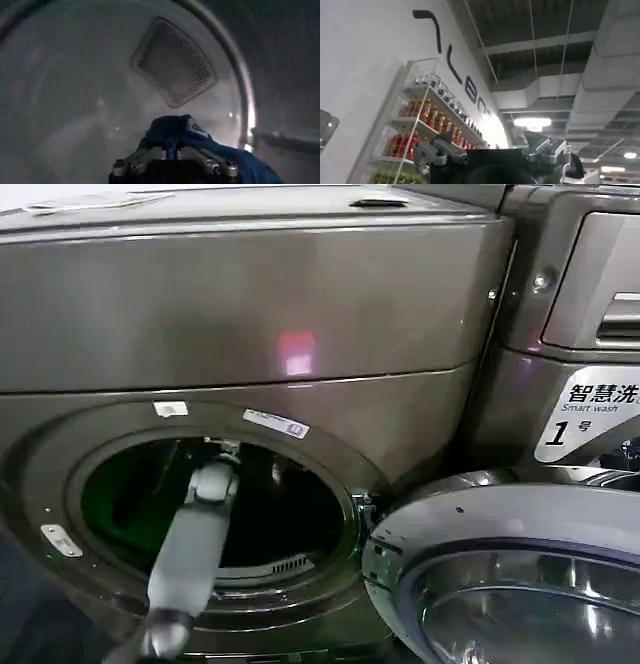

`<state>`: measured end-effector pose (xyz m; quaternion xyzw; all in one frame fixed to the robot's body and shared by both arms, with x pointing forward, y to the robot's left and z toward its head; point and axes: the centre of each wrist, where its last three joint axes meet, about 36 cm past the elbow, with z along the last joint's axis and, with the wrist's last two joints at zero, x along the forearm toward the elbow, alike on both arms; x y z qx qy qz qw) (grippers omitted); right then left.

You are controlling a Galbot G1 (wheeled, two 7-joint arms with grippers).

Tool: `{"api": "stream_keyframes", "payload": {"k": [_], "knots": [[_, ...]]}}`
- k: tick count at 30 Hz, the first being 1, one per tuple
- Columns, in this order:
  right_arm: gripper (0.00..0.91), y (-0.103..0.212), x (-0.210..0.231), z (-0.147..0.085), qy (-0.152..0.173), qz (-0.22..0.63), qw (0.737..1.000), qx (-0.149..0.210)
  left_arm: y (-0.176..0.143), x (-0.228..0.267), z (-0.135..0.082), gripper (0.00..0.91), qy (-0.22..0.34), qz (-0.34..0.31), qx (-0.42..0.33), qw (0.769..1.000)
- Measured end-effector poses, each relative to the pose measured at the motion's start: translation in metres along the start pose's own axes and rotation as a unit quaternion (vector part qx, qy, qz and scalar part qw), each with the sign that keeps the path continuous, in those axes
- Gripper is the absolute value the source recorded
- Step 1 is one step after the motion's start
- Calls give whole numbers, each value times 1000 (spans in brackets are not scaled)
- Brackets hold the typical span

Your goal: Grasp the clothes from the dryer.

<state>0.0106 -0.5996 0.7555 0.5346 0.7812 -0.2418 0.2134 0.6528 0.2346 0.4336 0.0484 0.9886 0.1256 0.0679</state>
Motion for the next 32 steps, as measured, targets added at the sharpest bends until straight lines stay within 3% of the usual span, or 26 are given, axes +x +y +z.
{"api": "stream_keyframes", "payload": {"k": [8,32], "knots": [[907,-4,0,-3,-3,5,1000,-1,-17,15,0,0,-7,-44,25,999],[907,-4,2,-4,-5,-3,1000,-6,-13,16,-7,0,-9,-75,28,997]]}}
